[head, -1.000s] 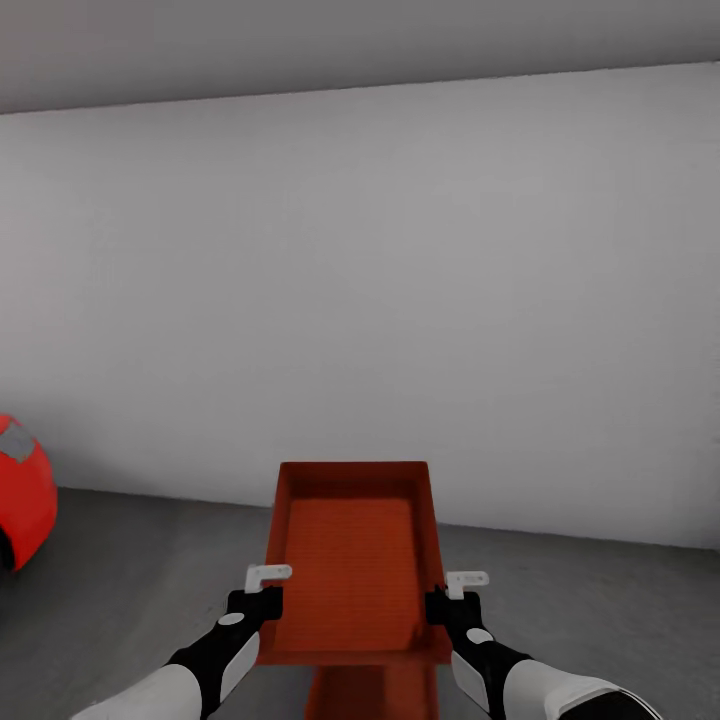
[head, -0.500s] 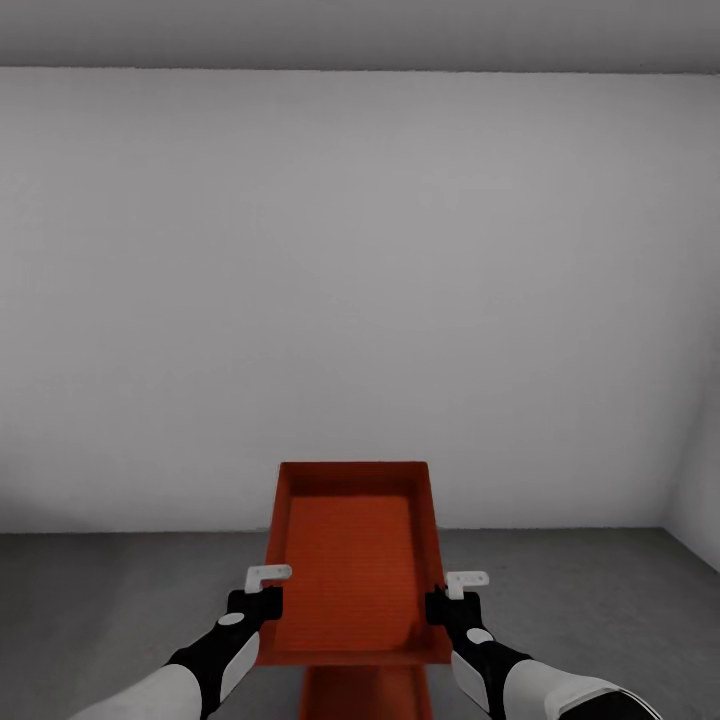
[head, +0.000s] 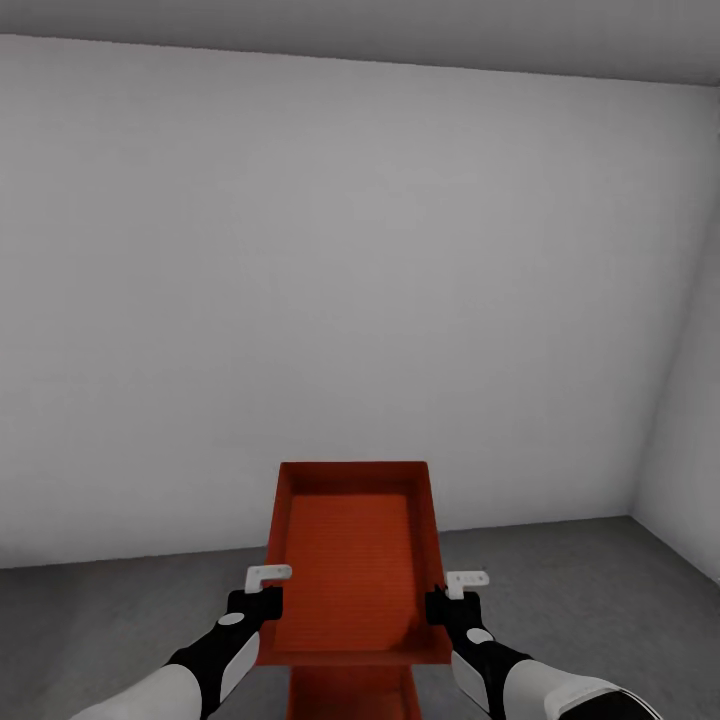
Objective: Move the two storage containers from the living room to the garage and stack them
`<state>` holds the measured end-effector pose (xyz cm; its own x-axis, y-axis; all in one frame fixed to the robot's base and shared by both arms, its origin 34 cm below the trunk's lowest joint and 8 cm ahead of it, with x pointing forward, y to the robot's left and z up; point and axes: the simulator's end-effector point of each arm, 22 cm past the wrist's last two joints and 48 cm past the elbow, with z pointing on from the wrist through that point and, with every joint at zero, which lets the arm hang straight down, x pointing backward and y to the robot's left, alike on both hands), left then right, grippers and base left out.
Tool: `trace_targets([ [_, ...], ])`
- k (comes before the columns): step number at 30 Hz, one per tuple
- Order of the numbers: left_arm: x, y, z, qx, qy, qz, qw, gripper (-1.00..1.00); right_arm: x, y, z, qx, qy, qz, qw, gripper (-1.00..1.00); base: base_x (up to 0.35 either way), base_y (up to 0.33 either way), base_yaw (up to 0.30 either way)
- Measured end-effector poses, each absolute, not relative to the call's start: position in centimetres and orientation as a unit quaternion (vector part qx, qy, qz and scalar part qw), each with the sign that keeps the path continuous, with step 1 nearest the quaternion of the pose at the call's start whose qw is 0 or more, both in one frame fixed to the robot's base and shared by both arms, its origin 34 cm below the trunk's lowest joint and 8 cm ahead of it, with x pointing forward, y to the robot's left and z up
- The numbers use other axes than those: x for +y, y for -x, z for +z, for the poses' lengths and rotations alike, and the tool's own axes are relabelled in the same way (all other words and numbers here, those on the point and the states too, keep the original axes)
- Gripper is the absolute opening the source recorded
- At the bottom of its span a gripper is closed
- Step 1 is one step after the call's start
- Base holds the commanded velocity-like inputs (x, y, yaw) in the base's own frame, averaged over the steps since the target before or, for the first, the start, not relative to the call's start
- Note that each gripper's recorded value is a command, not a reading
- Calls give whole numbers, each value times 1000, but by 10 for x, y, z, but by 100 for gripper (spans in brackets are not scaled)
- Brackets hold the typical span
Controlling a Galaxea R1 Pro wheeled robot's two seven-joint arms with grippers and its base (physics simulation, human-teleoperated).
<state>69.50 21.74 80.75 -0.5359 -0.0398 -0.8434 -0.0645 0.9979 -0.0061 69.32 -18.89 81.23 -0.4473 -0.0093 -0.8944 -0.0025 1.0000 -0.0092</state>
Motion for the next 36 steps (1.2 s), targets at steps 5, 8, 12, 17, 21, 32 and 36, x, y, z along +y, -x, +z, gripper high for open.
trace_targets([
  [5,217,-695,807,876,30,13,481,-100,-189,-693,812,851,4,-3,526,-100,2,1,-2],
  [8,220,-695,808,875,30,13,482,-100,-186,-694,814,850,7,-5,527,-100,0,0,0],
  [12,222,-695,807,876,30,10,481,-100,-185,-693,813,851,8,-4,526,-100,0,0,0],
  [17,222,-695,807,877,29,11,480,-100,-184,-693,812,851,5,-3,525,-100,0,0,0],
  [21,222,-695,807,877,29,11,480,-100,-184,-693,812,851,5,-3,525,-100,0,0,0],
  [32,223,-695,807,877,29,11,480,-100,-184,-693,812,851,5,-3,525,-100,-126,0,0],
  [36,223,-695,807,876,29,10,481,-100,-183,-693,813,851,5,-3,526,-100,-14,0,0],
])
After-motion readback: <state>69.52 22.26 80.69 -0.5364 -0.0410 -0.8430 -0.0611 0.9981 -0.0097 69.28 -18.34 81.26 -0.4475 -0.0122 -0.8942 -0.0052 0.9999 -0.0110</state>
